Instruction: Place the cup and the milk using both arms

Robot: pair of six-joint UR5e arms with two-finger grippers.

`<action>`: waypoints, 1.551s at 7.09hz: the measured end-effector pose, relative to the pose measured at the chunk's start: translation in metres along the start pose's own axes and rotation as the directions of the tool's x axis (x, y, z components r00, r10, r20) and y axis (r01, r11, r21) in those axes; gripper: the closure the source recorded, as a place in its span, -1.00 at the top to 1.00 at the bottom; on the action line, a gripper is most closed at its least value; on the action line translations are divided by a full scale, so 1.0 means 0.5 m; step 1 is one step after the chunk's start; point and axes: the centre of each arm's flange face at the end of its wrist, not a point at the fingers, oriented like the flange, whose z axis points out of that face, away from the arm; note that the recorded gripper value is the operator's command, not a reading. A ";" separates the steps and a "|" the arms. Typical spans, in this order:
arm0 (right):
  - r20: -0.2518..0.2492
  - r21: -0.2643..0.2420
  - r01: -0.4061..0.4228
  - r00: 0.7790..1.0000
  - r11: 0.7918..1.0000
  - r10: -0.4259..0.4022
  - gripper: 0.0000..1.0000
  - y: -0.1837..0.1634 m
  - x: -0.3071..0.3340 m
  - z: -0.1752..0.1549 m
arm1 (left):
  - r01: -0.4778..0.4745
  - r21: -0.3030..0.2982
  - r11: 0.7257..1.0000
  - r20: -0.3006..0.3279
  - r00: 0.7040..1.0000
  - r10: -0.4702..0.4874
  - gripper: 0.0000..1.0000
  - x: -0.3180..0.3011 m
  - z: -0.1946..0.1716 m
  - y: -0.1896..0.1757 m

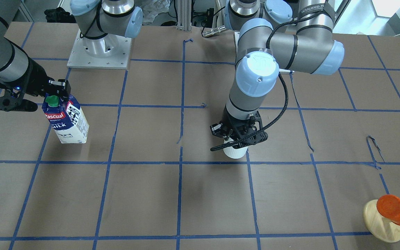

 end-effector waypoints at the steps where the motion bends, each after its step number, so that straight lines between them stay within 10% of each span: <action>1: -0.009 0.006 0.008 1.000 1.000 -0.008 -0.60 -0.016 -0.029 -0.008 | 0.078 -0.004 0.997 -0.021 0.997 -0.078 -1.00 0.060 0.008 0.052; 7: -0.028 0.007 -0.016 0.999 1.000 0.016 -0.61 -0.040 -0.102 -0.004 | 0.108 -0.104 0.989 -0.054 0.992 -0.114 -1.00 0.211 0.119 0.188; 8: -0.027 0.005 -0.014 1.000 1.000 0.015 -0.61 -0.040 -0.103 -0.003 | 0.105 -0.103 0.989 -0.055 0.992 -0.111 -0.56 0.219 0.137 0.185; 9: -0.027 0.003 -0.013 1.000 1.000 0.013 -0.61 -0.039 -0.105 -0.002 | 0.104 -0.104 0.989 -0.054 0.992 -0.110 0.98 0.224 0.150 0.182; 11: -0.029 0.002 -0.002 1.000 1.000 0.002 -0.61 -0.038 -0.117 0.000 | 0.102 -0.101 0.990 -0.057 0.993 -0.108 1.00 0.227 0.154 0.179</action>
